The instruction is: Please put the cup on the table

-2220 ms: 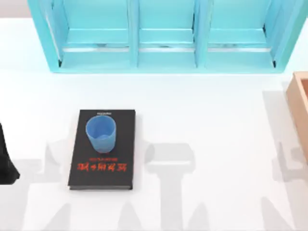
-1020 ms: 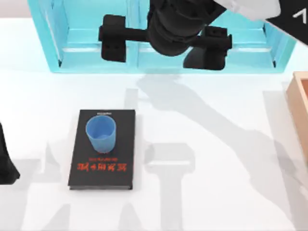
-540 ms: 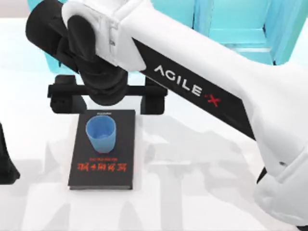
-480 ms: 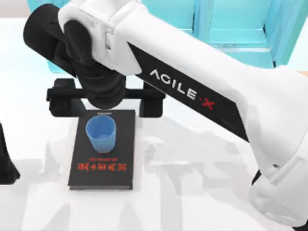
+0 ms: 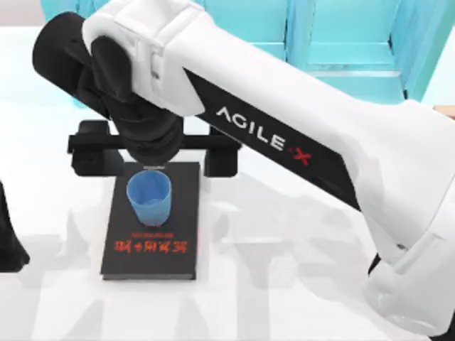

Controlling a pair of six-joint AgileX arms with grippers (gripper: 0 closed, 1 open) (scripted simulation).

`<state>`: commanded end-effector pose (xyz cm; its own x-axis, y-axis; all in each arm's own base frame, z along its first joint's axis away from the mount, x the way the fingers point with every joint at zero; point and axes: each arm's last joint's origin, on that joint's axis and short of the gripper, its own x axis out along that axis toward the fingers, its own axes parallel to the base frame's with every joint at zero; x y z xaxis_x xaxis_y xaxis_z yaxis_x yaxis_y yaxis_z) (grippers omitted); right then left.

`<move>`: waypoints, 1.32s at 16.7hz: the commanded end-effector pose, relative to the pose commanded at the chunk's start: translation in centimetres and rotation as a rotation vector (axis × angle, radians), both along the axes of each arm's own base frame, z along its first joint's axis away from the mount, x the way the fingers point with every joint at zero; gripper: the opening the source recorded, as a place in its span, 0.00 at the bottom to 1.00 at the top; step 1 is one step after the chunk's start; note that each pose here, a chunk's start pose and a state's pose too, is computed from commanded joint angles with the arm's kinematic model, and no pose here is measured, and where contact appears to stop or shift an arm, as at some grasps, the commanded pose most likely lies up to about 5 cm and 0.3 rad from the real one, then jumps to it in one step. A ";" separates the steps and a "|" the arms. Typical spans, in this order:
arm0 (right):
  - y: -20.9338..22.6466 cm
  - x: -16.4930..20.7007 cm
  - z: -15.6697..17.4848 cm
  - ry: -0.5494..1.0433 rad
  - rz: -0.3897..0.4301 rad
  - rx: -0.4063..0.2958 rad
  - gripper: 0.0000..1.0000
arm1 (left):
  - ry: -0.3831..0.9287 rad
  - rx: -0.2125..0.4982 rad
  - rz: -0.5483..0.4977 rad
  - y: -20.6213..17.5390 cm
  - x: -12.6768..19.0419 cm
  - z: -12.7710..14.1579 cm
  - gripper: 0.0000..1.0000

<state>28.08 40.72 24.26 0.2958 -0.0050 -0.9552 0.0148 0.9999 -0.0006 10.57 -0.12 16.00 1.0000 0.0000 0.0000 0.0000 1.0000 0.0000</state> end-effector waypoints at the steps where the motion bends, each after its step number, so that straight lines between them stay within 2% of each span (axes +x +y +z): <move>1: 0.1 0.2 -0.5 -0.001 0.001 0.000 1.00 | 0.000 0.000 0.000 0.0 0.0 0.0 1.00; 9: 0.1 2.5 -8.6 -0.002 0.002 0.002 1.00 | 0.000 0.000 0.000 0.0 0.0 0.0 1.00; 14: 0.0 2.6 -9.1 -0.001 0.002 0.000 1.00 | 0.000 0.000 0.000 0.0 0.0 0.0 1.00; 22: 0.0 2.6 -9.1 -0.001 0.002 0.000 0.40 | 0.000 0.000 0.000 0.0 0.0 0.0 1.00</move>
